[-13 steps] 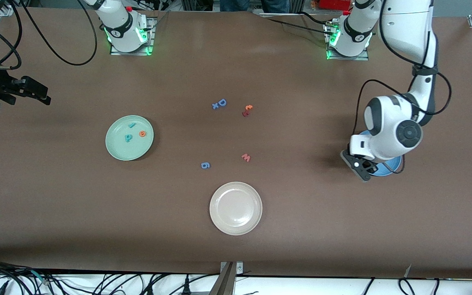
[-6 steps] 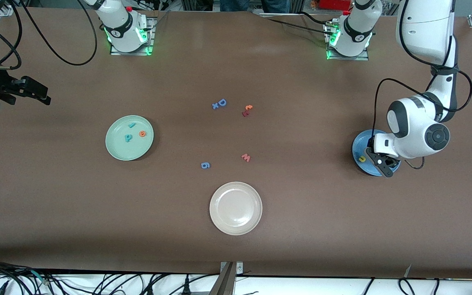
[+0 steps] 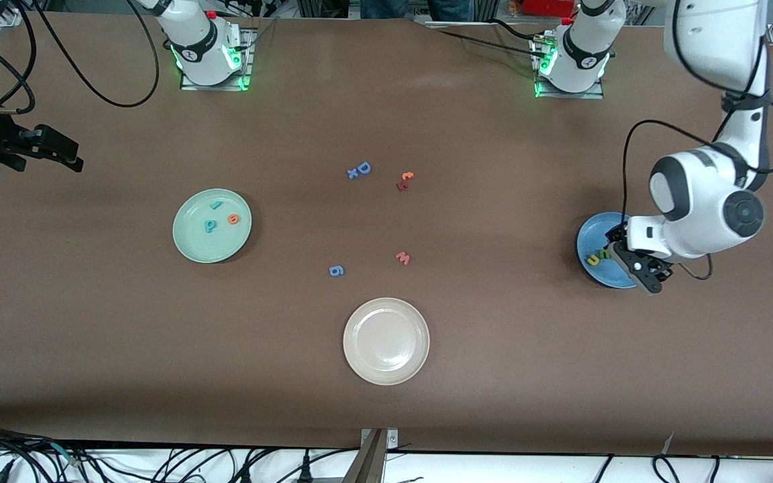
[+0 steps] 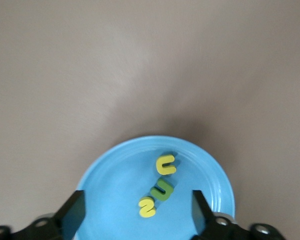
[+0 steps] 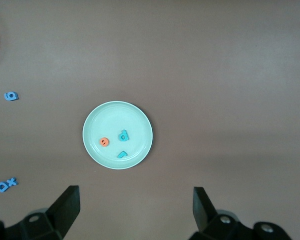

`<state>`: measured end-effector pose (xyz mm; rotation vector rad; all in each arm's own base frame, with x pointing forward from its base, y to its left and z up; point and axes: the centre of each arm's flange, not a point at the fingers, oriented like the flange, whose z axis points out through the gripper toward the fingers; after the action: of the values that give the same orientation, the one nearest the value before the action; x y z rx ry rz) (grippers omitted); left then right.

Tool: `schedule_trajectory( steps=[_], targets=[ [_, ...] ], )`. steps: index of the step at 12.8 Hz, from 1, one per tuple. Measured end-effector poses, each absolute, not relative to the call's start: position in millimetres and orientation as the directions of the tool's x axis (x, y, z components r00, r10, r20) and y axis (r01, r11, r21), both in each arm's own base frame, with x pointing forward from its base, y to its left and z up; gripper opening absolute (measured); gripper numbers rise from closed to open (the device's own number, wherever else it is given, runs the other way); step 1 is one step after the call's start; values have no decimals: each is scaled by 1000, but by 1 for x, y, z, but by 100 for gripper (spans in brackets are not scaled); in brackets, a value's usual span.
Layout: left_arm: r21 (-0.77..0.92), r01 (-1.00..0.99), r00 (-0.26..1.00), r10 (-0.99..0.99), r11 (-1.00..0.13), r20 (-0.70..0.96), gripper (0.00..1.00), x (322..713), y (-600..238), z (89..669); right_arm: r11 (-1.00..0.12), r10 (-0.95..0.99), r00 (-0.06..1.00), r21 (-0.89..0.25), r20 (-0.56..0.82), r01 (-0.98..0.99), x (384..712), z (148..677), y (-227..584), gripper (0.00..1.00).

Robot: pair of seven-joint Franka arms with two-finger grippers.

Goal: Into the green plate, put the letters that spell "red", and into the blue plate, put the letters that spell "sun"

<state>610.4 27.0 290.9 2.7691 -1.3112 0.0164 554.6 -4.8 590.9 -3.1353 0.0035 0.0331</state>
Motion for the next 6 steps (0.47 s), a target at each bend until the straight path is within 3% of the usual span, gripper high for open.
schedule_trajectory(
  steps=[3,6],
  targets=[
    [107,-689,724,-676,-717,137,100,600,46,376,-1000,-2,1000,-6,-21,-2,555,591,-5,100],
    [106,-543,839,-535,-833,98,100,580,17,445,-1000,-3,1000,-6,-20,-3,555,591,-5,100]
  ],
)
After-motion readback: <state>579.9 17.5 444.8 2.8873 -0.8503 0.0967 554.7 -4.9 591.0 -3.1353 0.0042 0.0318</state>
